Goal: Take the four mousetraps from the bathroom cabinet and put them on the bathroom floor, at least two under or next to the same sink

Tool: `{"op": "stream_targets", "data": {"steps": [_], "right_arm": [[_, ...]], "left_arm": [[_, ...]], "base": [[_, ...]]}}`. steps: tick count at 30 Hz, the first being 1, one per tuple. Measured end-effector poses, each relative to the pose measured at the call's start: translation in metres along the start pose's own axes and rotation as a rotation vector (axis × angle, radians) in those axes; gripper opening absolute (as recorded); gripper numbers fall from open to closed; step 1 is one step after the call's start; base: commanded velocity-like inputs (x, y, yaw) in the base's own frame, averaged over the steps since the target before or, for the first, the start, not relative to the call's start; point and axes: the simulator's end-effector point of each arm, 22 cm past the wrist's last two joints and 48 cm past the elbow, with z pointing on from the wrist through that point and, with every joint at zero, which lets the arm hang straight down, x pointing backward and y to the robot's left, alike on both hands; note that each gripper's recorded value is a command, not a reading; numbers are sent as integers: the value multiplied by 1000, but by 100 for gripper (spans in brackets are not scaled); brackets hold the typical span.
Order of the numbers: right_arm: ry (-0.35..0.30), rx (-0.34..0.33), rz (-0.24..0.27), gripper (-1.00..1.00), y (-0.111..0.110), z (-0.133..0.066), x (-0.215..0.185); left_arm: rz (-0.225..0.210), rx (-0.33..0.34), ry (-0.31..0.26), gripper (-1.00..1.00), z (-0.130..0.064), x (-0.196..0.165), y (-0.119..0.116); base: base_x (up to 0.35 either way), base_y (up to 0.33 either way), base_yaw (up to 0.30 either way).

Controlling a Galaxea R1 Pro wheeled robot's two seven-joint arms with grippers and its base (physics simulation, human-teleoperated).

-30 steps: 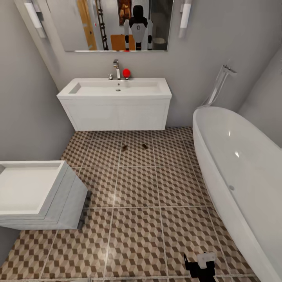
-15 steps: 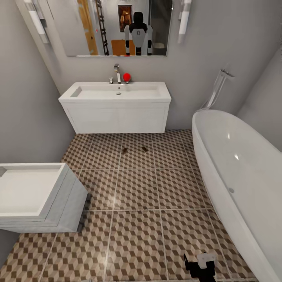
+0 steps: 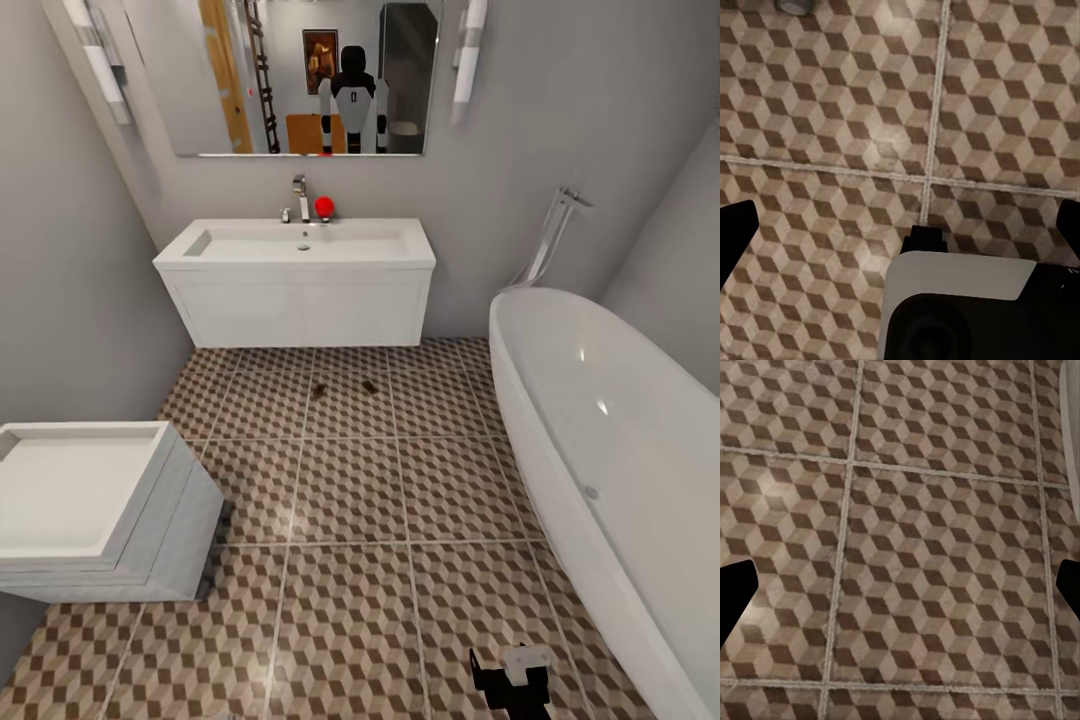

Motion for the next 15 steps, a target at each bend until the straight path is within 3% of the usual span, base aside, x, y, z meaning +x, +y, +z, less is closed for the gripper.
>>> {"op": "stream_targets", "data": {"steps": [15], "right_arm": [[-23,3,1,100,-2,-1,-11]], "left_arm": [[-4,2,-24,100,-2,-11,-1]], "base": [[0,0,0]]}}
